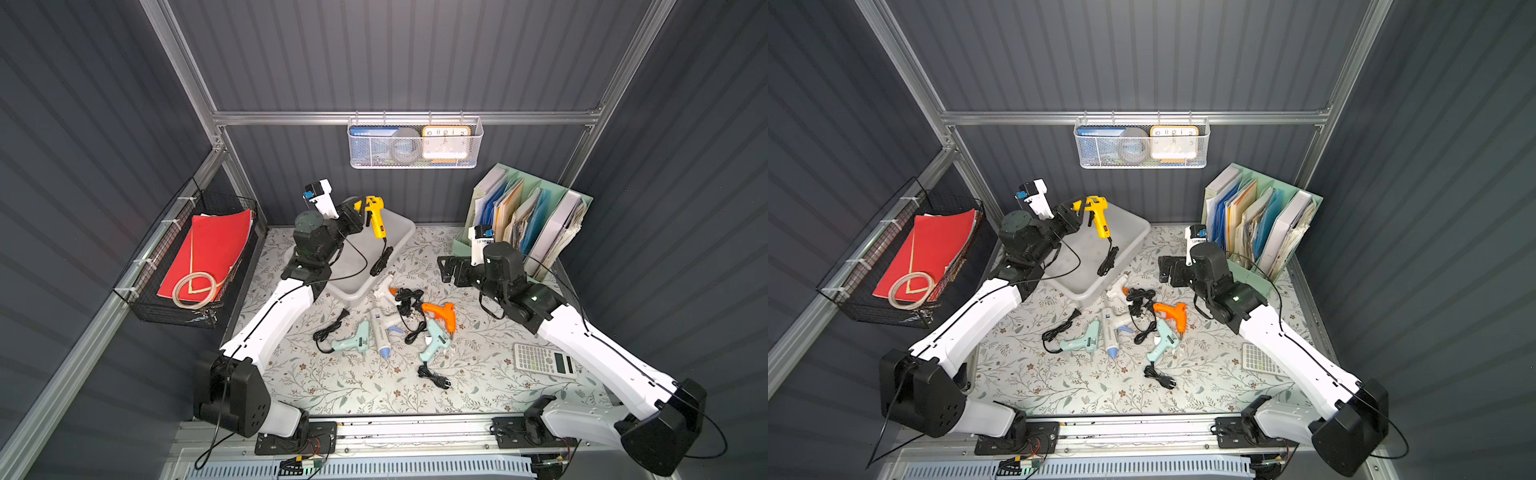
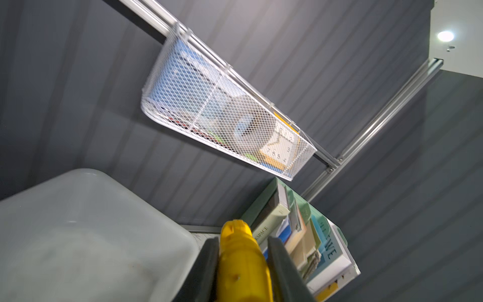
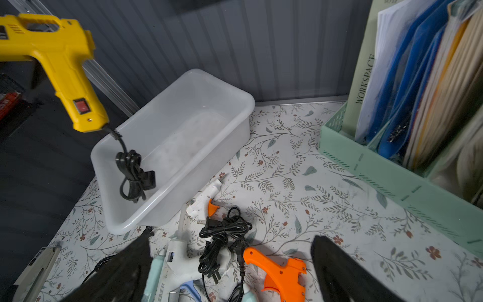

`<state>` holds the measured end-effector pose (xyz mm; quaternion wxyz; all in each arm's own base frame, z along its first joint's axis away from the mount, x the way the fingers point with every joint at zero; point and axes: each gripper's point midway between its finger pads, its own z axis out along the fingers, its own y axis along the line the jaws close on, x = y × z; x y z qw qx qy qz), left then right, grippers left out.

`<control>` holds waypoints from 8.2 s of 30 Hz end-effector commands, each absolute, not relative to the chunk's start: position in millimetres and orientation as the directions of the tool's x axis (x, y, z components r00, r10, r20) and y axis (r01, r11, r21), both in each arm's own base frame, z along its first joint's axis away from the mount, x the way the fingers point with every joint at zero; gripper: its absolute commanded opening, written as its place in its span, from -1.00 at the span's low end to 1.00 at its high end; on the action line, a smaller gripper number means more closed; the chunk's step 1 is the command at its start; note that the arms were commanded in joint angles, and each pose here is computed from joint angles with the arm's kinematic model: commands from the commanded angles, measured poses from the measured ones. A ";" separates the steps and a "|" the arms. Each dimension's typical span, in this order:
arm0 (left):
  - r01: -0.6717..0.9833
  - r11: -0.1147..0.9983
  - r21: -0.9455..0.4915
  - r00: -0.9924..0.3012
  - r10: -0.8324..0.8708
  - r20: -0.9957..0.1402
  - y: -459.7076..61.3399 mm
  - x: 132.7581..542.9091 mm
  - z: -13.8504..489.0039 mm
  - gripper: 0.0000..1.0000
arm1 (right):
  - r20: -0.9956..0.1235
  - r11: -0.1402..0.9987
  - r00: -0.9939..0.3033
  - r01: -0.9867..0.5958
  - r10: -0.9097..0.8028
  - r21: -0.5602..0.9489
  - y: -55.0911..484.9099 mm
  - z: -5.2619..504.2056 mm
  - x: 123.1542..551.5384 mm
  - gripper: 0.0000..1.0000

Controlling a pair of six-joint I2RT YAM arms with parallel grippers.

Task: Put the hot melt glue gun into the storage box
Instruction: Place the hot melt adhesive gun in the storage box, then pick up the hot melt adhesive gun from the center of the board, then place the hot melt adhesive gun in the storage box.

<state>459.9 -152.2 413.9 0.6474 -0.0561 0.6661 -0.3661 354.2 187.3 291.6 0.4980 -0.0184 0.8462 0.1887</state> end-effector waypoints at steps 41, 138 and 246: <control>0.036 0.578 -0.816 -0.578 -0.654 -0.488 -100.9 651.9 139.0 -0.82 | -0.130 0.969 -0.984 0.092 0.124 0.228 143.8 64.5 307.4 0.69; 0.803 0.280 -0.526 -0.590 0.502 -0.632 -316.4 372.6 223.5 0.80 | -0.831 0.921 -0.428 -0.311 -0.356 -0.235 186.2 197.4 367.4 -1.00; 0.043 0.875 -0.481 -0.967 -0.084 -0.239 -97.8 523.1 69.6 0.03 | -0.536 0.984 -0.830 0.071 0.150 0.166 181.0 133.3 306.9 0.98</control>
